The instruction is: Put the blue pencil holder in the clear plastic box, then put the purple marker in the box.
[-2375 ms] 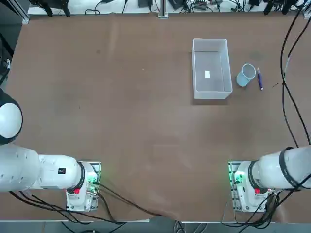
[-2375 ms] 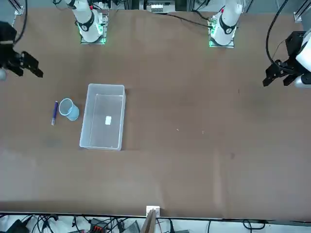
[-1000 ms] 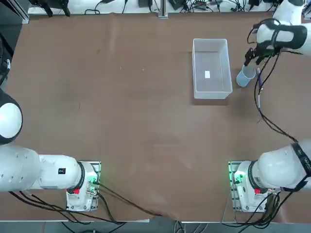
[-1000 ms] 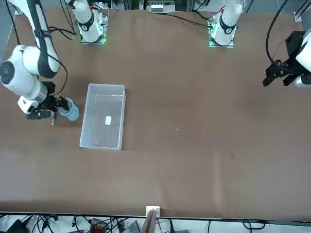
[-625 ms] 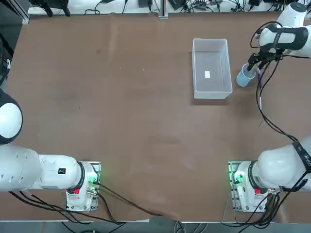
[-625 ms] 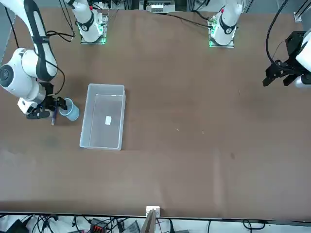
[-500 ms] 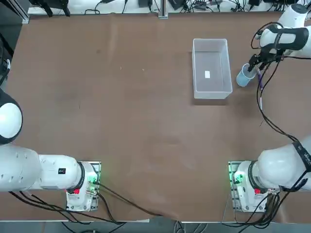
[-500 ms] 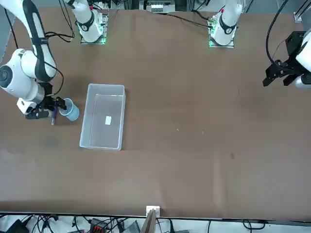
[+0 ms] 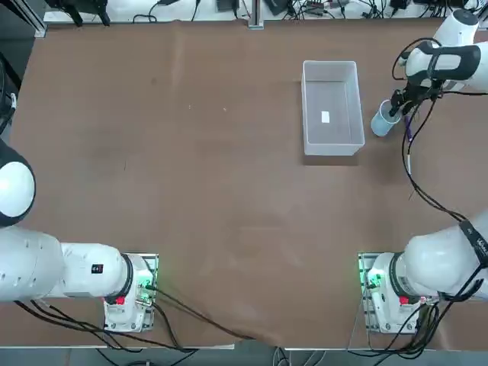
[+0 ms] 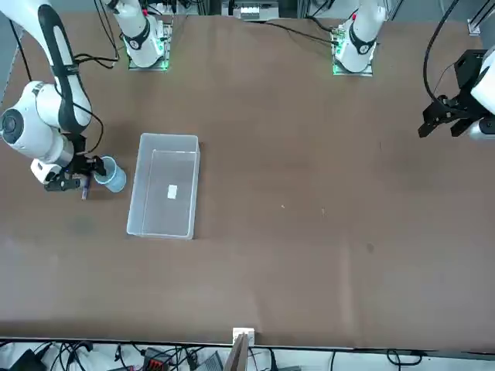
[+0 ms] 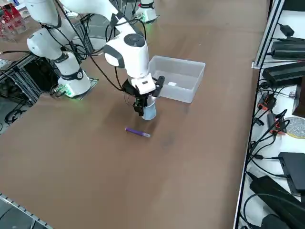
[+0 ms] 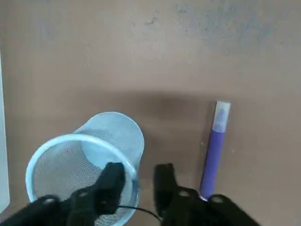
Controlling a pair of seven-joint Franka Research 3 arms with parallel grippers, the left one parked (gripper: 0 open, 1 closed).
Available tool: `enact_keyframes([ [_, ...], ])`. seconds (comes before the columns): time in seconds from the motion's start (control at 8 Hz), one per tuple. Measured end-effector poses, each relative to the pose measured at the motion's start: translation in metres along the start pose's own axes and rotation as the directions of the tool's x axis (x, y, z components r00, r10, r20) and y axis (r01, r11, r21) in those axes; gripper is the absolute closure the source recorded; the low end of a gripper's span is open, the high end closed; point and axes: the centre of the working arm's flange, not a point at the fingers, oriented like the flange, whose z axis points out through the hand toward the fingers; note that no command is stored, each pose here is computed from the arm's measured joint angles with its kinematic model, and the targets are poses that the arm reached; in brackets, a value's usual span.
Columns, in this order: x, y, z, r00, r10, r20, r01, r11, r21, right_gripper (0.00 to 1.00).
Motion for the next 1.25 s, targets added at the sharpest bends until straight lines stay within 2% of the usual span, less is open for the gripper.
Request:
enact_keyframes([
  [0.12,0.0,0.0,0.002,1.0,0.0,0.001,0.0,1.0,0.0,0.81],
  [0.25,0.001,-0.001,0.0,1.0,-0.001,-0.004,0.001,1.0,0.0,0.94],
  [0.5,0.008,-0.001,-0.016,0.999,-0.002,-0.034,0.002,1.0,-0.007,0.94],
  [0.75,0.02,0.0,-0.064,0.999,0.0,-0.036,-0.001,1.0,-0.003,0.94],
  [0.88,0.028,-0.003,-0.1,0.999,0.022,-0.03,-0.021,0.999,0.033,0.94],
  [1.0,0.038,-0.013,-0.137,0.998,0.055,-0.042,-0.05,0.992,0.114,0.94],
  [1.12,0.049,-0.035,-0.167,0.994,0.09,-0.064,-0.075,0.977,0.2,0.94],
  [1.25,0.059,-0.066,-0.18,0.99,0.119,-0.076,-0.097,0.965,0.246,0.94],
])
